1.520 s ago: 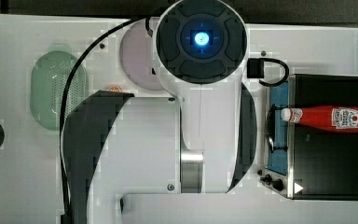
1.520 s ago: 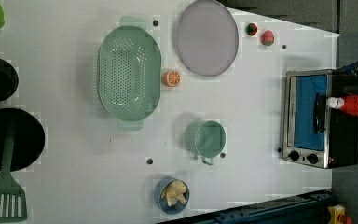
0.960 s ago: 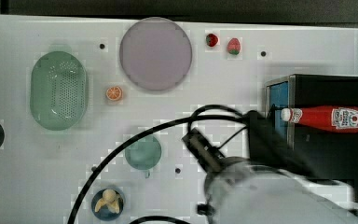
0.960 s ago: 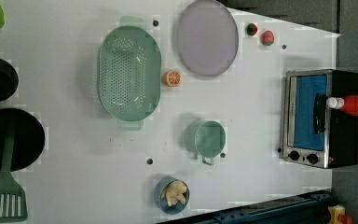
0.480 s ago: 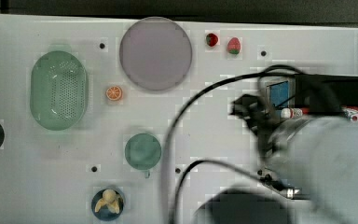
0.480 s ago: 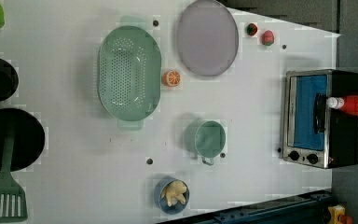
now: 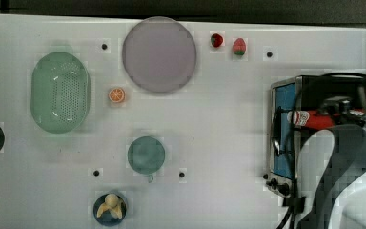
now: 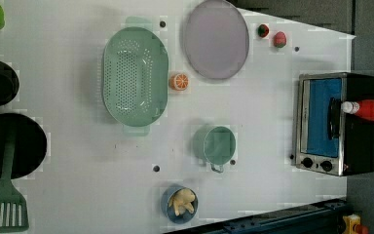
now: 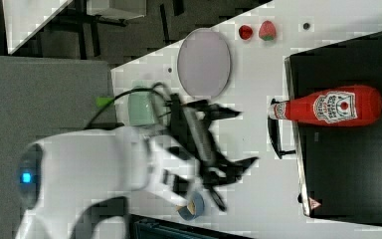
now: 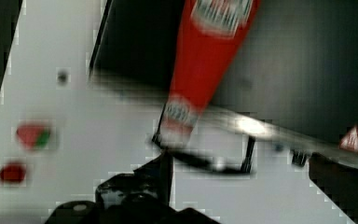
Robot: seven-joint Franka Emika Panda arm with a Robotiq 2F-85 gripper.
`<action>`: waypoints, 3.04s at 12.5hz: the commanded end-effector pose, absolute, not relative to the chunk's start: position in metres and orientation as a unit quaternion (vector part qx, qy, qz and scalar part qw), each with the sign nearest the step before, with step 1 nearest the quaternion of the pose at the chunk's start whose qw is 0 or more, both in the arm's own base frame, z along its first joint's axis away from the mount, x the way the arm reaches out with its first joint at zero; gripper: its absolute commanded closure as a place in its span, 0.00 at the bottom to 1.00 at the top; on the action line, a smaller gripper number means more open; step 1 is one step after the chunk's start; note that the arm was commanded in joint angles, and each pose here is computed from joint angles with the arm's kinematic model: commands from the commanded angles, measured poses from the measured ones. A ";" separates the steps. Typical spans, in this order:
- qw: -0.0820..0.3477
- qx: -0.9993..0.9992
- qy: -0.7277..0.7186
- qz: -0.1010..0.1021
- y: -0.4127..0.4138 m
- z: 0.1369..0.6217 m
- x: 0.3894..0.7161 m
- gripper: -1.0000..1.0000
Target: Pick Ketchup from oven and place it on table.
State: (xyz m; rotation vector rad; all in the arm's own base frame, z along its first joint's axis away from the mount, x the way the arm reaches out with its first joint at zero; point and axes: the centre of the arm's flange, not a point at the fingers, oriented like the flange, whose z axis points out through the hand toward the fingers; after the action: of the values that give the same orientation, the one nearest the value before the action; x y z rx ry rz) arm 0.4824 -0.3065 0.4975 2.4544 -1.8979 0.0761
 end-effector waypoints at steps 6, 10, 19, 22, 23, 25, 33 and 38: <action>0.027 0.720 -0.690 0.070 -0.385 0.454 0.502 0.00; 0.000 0.685 -0.727 0.047 -0.402 0.400 0.507 0.00; 0.019 0.677 -0.733 0.061 -0.415 0.363 0.511 0.37; 0.018 0.676 -0.734 0.062 -0.416 0.365 0.510 0.37; 0.016 0.677 -0.733 0.062 -0.416 0.373 0.511 0.37; 0.004 0.691 -0.721 0.057 -0.407 0.415 0.524 0.37; -0.048 0.807 -0.587 0.042 -0.232 0.582 0.589 0.37; -0.054 0.874 -0.481 -0.033 -0.088 0.573 0.609 0.37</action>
State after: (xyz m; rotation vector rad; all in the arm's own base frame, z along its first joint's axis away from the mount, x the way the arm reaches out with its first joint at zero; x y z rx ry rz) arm 0.6007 -0.1266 0.5968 2.8285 -1.6218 -0.0066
